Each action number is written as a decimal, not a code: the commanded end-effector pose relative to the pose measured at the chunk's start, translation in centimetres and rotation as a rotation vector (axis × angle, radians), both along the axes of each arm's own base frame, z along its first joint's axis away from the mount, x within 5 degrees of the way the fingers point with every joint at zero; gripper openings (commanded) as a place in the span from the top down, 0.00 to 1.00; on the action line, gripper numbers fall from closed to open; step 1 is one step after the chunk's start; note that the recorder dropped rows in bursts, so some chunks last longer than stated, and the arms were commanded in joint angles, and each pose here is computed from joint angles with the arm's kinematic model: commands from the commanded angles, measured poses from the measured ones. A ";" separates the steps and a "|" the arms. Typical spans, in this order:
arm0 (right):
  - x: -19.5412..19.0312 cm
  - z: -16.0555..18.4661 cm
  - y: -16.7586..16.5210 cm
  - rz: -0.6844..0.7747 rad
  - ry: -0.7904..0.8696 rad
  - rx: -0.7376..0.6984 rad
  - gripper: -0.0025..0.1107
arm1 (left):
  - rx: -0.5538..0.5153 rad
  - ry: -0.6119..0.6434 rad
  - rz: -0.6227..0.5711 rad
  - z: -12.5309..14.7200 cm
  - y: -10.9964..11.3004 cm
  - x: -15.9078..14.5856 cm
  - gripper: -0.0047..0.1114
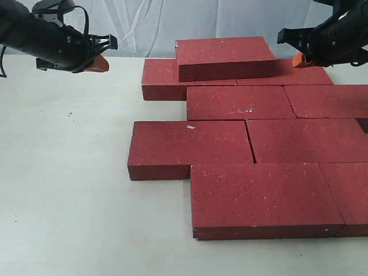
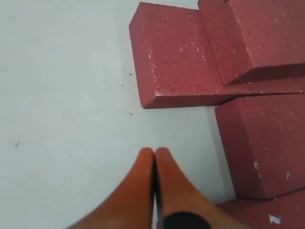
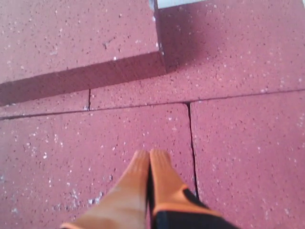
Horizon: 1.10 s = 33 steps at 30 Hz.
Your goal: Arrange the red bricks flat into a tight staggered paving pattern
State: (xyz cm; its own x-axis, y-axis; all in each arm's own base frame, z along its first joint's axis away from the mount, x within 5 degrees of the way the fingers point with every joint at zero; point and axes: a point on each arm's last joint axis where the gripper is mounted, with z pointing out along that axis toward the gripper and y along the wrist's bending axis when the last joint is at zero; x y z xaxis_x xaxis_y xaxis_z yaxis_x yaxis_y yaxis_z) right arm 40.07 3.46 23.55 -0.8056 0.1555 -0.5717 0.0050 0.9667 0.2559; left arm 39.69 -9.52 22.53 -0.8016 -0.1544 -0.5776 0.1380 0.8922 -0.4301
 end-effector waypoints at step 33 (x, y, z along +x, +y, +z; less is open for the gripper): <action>11.7 -7.3 -2.3 -0.173 -0.138 0.058 0.99 | -0.210 -0.080 0.098 -6.6 -7.3 11.6 0.96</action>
